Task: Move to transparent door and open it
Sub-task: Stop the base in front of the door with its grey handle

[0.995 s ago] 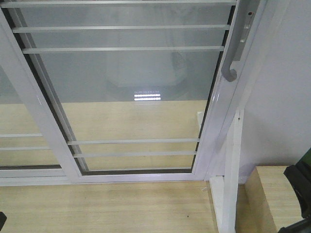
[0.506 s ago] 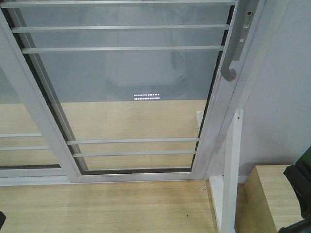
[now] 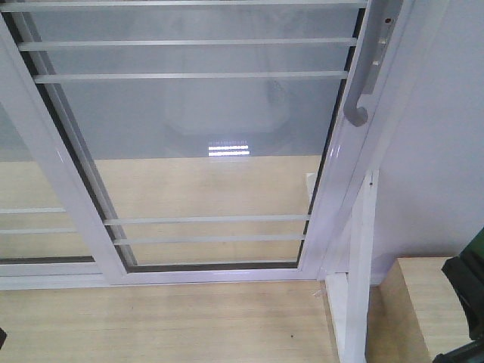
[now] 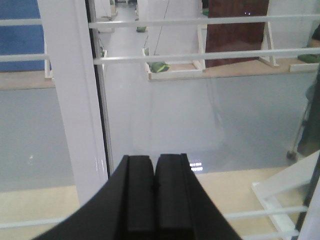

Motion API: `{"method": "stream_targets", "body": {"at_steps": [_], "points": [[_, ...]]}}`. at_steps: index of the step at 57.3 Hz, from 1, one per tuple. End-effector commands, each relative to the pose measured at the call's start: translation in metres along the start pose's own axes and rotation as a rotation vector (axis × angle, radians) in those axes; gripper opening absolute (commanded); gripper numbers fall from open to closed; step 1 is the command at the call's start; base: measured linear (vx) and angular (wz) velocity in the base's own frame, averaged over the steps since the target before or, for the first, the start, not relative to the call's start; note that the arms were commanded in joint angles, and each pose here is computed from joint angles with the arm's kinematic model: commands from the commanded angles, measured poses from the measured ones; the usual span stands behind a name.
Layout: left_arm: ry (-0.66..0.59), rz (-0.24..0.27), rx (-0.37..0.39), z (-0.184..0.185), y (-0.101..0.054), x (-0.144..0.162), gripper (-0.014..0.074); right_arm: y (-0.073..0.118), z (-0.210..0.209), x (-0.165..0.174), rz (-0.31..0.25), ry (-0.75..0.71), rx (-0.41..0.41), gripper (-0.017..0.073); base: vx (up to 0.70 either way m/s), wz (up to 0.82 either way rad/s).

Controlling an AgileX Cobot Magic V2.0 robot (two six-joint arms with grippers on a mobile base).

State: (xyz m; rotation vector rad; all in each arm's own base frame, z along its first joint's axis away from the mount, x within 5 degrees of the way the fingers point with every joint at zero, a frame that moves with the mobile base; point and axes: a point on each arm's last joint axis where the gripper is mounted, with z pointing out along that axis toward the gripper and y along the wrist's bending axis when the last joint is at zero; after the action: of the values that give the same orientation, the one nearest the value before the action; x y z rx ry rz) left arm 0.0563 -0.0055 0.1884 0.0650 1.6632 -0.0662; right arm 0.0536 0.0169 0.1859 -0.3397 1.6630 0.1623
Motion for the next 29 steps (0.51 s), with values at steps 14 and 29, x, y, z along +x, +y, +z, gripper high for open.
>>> {"method": "stream_targets", "body": {"at_steps": [14, 29], "points": [[-0.388, -0.015, -0.059, -0.007, 0.005, -0.034, -0.0006, -0.002, -0.004, -0.03, -0.011, -0.328, 0.023, -0.0001, 0.0, 0.0], [-0.355, -0.025, -0.046, -0.003, 0.004, -0.084, -0.0006, -0.008, -0.006, -0.078, 0.087, -0.312, 0.024, -0.0001, 0.0, 0.0]]}}
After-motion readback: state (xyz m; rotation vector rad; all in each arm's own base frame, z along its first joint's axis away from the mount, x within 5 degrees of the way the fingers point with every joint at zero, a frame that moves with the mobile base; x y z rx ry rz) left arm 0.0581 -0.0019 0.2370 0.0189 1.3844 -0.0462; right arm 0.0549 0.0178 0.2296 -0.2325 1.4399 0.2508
